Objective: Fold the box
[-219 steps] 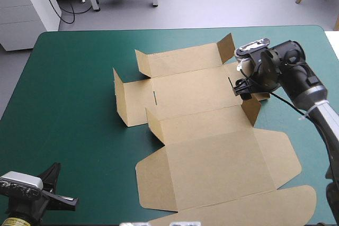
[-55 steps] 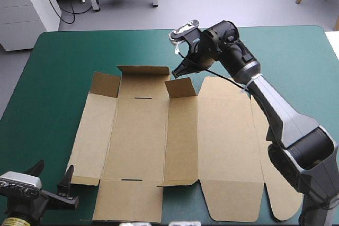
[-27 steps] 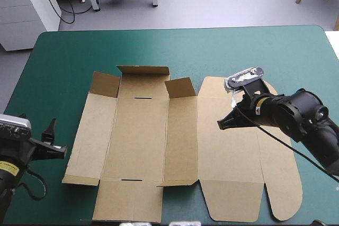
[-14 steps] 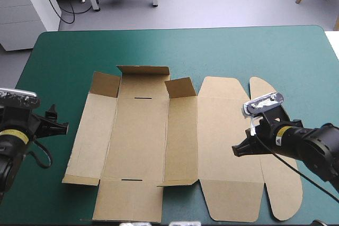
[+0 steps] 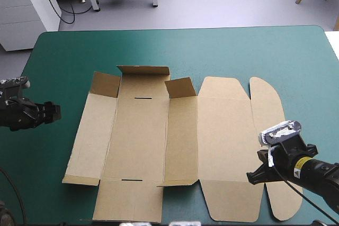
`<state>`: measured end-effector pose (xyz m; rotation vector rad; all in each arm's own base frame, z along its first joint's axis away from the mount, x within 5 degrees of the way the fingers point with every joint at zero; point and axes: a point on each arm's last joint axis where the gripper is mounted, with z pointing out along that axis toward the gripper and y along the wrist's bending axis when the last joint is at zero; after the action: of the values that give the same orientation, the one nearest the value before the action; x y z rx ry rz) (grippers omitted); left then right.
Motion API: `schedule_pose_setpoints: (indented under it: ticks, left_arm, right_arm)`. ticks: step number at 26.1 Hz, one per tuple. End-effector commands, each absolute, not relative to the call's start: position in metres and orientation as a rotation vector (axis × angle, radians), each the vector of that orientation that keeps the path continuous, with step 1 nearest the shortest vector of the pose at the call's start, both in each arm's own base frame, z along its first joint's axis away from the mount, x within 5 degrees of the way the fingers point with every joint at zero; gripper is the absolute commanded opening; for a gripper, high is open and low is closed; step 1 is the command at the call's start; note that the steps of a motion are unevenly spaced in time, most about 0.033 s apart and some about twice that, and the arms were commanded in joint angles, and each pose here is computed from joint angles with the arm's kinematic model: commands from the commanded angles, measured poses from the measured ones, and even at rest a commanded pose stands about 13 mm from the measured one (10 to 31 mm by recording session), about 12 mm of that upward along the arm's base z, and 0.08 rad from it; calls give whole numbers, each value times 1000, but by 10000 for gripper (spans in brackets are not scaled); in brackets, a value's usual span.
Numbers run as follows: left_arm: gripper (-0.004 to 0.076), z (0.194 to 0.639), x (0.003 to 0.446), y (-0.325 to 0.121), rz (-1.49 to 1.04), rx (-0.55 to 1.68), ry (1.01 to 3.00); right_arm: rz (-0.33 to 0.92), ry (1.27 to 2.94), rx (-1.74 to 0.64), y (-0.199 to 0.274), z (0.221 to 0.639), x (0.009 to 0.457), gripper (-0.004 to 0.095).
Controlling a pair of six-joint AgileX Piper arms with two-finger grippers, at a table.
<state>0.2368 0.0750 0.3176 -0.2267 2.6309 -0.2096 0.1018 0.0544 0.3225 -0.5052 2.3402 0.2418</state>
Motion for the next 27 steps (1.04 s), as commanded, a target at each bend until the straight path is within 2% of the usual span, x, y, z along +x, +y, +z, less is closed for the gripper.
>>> schedule_pose_setpoints:
  ticks: [1, 3, 6, 11, 20, 27]
  left_arm:
    - [544, 315, 240, 82, -332, -220, 2684]
    - [544, 293, 245, 83, -454, -214, 2817]
    - [544, 277, 251, 82, -580, -208, 2892]
    - [544, 255, 259, 79, -749, -231, 2904]
    - [544, 220, 240, 55, -994, -228, 2929]
    - [544, 210, 237, 10, -1059, 2, 3019]
  right_arm:
    - [250, 2234, -505, 53, 337, 102, -19]
    - [247, 2230, -512, 53, 337, 102, -19]
    - [230, 2221, -543, 53, 337, 102, -19]
    - [229, 2220, -545, 53, 337, 102, -19]
    - [230, 2211, -546, 53, 338, 102, -19]
    - [212, 2200, -549, 53, 338, 103, -19]
